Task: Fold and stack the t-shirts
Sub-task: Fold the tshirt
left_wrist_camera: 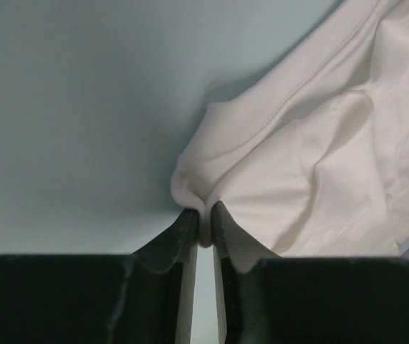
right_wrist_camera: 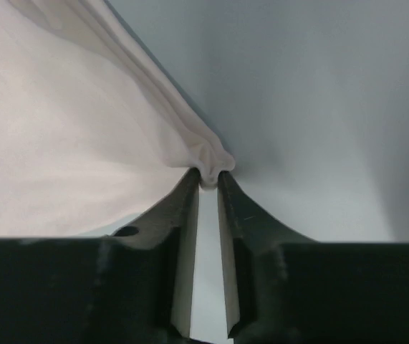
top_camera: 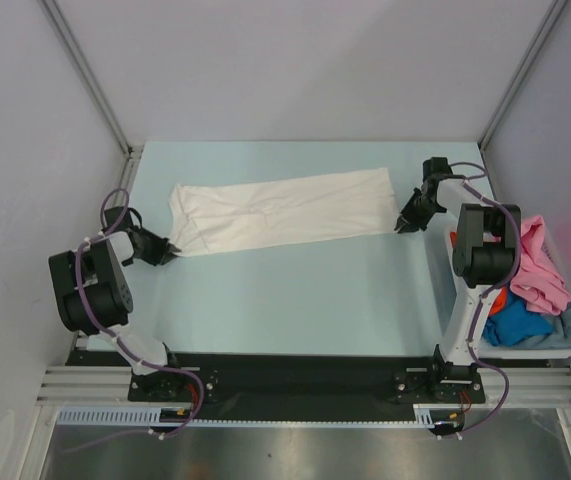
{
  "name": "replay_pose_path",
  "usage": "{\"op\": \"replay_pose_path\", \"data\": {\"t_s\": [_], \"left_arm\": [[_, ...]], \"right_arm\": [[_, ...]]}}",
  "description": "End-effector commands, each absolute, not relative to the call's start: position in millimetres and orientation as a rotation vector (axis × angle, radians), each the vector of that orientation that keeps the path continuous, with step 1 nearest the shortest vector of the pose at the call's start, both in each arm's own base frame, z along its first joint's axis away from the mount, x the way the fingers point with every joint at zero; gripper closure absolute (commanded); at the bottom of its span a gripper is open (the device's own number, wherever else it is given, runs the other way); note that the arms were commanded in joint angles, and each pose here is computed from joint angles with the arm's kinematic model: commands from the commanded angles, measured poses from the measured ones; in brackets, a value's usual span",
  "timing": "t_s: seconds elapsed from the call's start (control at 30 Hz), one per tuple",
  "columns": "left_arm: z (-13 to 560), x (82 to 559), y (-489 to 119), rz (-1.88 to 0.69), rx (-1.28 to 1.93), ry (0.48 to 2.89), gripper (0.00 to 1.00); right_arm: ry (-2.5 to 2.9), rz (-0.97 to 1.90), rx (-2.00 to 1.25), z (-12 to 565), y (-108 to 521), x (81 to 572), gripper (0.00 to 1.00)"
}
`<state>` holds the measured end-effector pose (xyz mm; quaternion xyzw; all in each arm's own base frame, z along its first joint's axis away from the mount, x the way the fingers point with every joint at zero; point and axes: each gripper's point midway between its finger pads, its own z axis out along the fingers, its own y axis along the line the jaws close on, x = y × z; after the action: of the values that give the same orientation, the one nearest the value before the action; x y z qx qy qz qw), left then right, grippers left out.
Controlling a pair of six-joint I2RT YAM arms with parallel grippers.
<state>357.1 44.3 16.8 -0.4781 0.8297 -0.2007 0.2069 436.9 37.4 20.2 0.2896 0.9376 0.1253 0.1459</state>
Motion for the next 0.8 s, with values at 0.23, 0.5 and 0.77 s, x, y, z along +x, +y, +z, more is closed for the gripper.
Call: {"op": "replay_pose_path", "data": {"t_s": [0.23, 0.5, 0.77], "left_arm": [[9.7, 370.1, 68.2, -0.420, -1.250, 2.349, 0.96], [26.0, 430.9, 88.3, -0.401, -1.101, 2.316, 1.00], [29.5, 490.0, 82.4, -0.460, -0.912, 2.327, 1.00]], "right_arm": [[2.785, 0.297, 0.777, -1.7, 37.2, 402.6, 1.00], [2.864, 0.329, 0.742, -0.2, 73.3, 339.5, 1.00], [2.925, 0.440, 0.620, 15.6, 146.3, 278.6, 1.00]]}}
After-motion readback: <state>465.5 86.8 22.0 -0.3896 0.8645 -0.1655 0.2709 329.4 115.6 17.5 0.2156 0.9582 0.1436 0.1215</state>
